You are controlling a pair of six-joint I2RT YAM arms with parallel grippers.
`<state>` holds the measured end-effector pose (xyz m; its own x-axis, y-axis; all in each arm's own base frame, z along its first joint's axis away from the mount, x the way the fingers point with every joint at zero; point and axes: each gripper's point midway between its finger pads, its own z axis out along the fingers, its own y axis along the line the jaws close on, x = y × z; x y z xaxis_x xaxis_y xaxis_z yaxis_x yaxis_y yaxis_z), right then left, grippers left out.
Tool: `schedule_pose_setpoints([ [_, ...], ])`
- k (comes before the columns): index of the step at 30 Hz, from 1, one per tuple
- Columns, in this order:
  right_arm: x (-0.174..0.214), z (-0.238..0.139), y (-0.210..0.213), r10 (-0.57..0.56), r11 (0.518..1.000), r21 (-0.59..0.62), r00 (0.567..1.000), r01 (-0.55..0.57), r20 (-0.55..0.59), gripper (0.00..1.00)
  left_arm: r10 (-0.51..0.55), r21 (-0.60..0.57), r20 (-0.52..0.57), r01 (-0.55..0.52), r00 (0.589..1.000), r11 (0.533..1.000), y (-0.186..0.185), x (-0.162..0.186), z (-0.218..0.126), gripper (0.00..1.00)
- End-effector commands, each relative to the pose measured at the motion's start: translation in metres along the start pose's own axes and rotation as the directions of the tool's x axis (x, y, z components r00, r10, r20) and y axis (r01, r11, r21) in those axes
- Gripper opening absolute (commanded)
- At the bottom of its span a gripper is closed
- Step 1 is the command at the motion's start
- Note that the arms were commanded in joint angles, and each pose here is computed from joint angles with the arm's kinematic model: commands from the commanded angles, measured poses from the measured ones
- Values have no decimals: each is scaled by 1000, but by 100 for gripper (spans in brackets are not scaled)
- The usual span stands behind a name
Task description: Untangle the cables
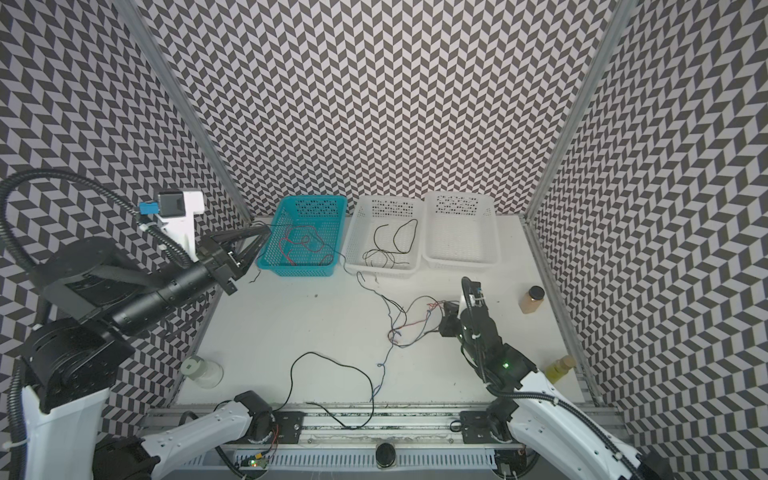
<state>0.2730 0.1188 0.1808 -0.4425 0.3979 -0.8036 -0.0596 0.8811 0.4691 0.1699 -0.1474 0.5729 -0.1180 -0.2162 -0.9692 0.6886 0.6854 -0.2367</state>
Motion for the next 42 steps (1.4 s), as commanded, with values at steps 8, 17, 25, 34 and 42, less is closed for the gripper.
schedule_pose_setpoints([
  [8,36,16,-19,65,997,38,995,-63,-75,0,37,69,68,-42,997,997,-15,-34,11,0],
  [17,40,6,2,4,992,-129,998,-13,-70,0,26,162,2,-26,1000,986,-11,-27,91,0],
  [25,26,-15,21,-38,971,-237,999,29,-33,0,13,163,-66,-2,998,987,40,2,192,0],
  [34,1,-45,38,-26,946,-321,999,33,26,0,-65,54,-236,80,970,995,132,101,298,0],
  [42,-22,-68,57,-32,920,-389,997,57,70,0,-153,-41,-379,149,912,988,199,209,350,0],
])
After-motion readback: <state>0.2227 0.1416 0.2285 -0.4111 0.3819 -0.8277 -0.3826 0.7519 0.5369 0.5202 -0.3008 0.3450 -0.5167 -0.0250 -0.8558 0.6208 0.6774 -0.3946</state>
